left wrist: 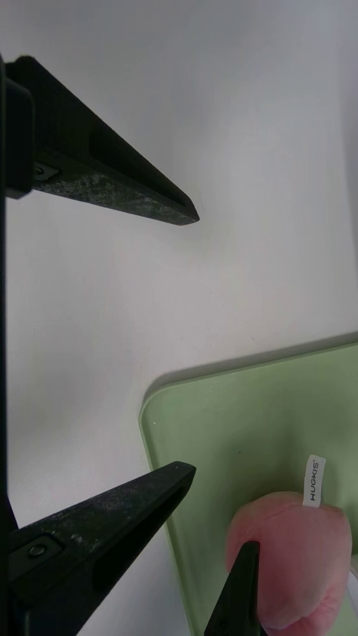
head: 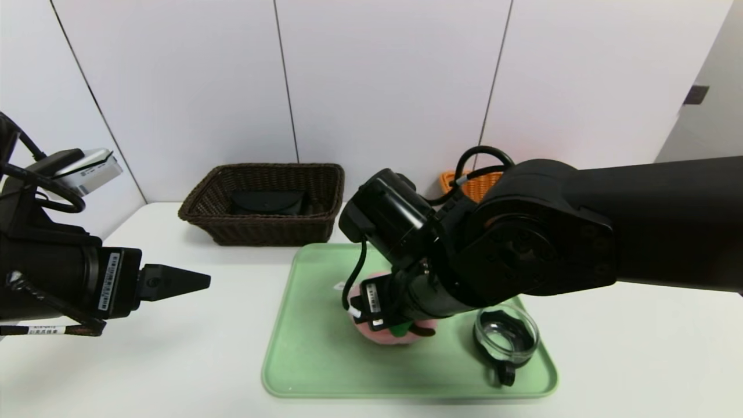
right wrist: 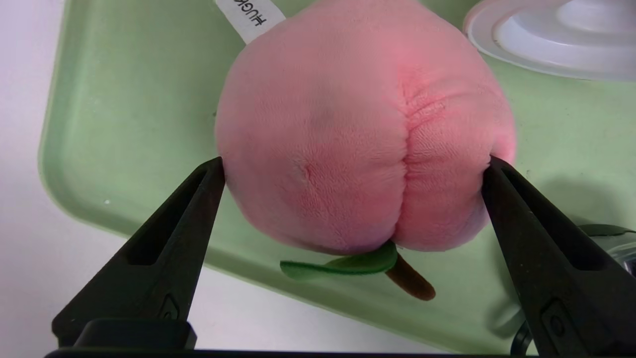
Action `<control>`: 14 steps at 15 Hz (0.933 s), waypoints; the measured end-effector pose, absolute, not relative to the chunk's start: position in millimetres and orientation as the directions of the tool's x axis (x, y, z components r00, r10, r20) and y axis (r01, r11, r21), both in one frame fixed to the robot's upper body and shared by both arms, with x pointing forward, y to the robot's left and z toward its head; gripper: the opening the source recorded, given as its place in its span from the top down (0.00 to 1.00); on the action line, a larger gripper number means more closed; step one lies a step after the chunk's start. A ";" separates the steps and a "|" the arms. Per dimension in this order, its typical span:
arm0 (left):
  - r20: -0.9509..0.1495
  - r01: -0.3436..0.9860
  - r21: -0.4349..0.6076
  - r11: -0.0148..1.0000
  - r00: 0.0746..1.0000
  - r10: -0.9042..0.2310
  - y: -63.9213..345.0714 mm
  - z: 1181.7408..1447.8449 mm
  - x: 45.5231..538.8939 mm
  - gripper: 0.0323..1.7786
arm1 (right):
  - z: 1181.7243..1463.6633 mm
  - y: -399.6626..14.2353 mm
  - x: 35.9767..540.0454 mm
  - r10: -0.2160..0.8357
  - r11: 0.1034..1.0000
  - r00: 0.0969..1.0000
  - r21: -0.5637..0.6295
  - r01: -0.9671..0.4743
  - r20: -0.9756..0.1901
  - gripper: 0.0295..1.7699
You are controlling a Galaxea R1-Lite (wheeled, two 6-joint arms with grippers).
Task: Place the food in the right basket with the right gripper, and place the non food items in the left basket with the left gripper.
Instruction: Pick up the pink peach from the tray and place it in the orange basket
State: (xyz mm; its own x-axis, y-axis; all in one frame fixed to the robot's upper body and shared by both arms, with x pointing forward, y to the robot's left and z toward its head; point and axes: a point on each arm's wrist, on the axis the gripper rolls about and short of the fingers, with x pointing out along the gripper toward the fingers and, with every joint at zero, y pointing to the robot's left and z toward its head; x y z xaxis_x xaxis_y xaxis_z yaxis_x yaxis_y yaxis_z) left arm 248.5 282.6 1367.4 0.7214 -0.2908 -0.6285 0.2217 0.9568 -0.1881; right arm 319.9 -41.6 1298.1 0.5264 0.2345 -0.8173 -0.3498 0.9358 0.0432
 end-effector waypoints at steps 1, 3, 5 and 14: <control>-0.631 0.221 -0.188 0.957 0.720 -0.290 282.6 1366.8 248.7 0.05 | 1294.3 -40.1 321.0 0.228 0.936 0.522 0.037 -0.350 -0.822 0.03; -0.637 0.219 -0.188 0.958 0.715 -0.288 282.6 1364.8 248.7 0.05 | 1286.1 -36.9 323.6 0.213 0.937 0.511 0.025 -0.349 -0.832 0.03; -0.642 0.216 -0.188 0.958 0.711 -0.286 282.7 1363.0 248.5 0.05 | 1280.8 -34.9 325.3 0.204 0.937 0.505 0.018 -0.349 -0.839 0.03; -0.634 0.221 -0.186 0.957 0.717 -0.288 282.5 1362.8 249.3 0.05 | 1283.6 -31.9 322.4 0.224 0.932 0.506 0.031 -0.362 -0.833 0.53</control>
State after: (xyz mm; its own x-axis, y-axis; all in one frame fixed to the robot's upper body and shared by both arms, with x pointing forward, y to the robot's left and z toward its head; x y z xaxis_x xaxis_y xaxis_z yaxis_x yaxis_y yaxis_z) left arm 249.3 282.5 1362.8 0.7171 -0.2885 -0.6344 0.2210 0.9575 -0.1855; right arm 322.4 -31.9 1283.6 0.5063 0.2241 -0.8327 -0.3616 0.9318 0.0310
